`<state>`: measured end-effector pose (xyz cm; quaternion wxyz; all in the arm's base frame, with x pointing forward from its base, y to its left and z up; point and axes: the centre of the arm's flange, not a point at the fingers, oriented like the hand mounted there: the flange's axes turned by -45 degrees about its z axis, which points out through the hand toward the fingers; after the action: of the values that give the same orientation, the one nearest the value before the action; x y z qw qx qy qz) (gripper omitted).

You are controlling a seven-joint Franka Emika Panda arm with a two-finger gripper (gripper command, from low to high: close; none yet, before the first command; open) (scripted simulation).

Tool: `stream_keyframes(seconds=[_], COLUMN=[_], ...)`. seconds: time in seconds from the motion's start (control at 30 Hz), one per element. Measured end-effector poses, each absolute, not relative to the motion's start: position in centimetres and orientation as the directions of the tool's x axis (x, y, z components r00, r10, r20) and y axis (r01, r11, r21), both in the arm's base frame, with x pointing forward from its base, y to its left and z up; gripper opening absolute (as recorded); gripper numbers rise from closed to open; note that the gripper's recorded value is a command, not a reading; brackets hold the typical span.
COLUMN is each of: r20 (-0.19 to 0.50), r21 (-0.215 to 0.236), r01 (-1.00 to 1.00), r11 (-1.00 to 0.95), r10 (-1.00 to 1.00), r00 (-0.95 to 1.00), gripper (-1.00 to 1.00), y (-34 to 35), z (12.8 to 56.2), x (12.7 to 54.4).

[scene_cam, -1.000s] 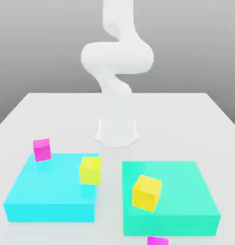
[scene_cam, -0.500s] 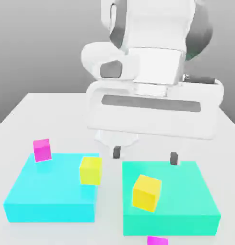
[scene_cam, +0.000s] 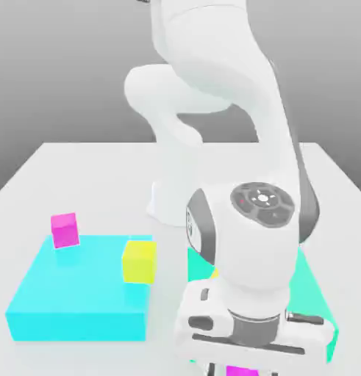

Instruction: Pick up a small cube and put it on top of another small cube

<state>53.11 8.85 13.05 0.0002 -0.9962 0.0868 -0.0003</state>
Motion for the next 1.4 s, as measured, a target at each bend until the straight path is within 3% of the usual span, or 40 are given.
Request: stream_keyframes(seconds=[0.2,0.33,0.43,0.6,0.8,0.97,1.17,1.37,1.4], r20=[0.001,0.001,0.006,0.027,0.051,0.049,0.009,0.000,0.000], r21=[-0.001,-0.001,0.022,0.049,0.045,0.023,-0.001,-0.002,-0.002], r01=[-0.173,-0.176,-0.370,-0.724,-0.983,-0.969,-0.719,-0.660,-0.660], r11=[-0.985,-0.984,-0.929,-0.688,-0.176,0.247,0.695,0.751,0.752], r10=[-0.173,-0.176,-0.370,-0.724,-0.983,-0.968,-0.719,-0.660,-0.660], r00=[0.985,0.984,0.929,0.689,0.178,-0.246,-0.695,-0.751,-0.752], gripper=[-1.00,-1.00,-1.00,-1.00,-1.00,-1.00,-1.00,-1.00,1.00], y=[8.9,8.8,3.8,-5.8,-16.5,-20.8,-23.8,-24.1,-24.1], z=[13.2,18.2,21.0,24.6,28.2,30.3,31.2,25.6,25.1], x=[53.1,53.1,52.0,48.2,40.1,33.0,23.9,22.6,22.6])
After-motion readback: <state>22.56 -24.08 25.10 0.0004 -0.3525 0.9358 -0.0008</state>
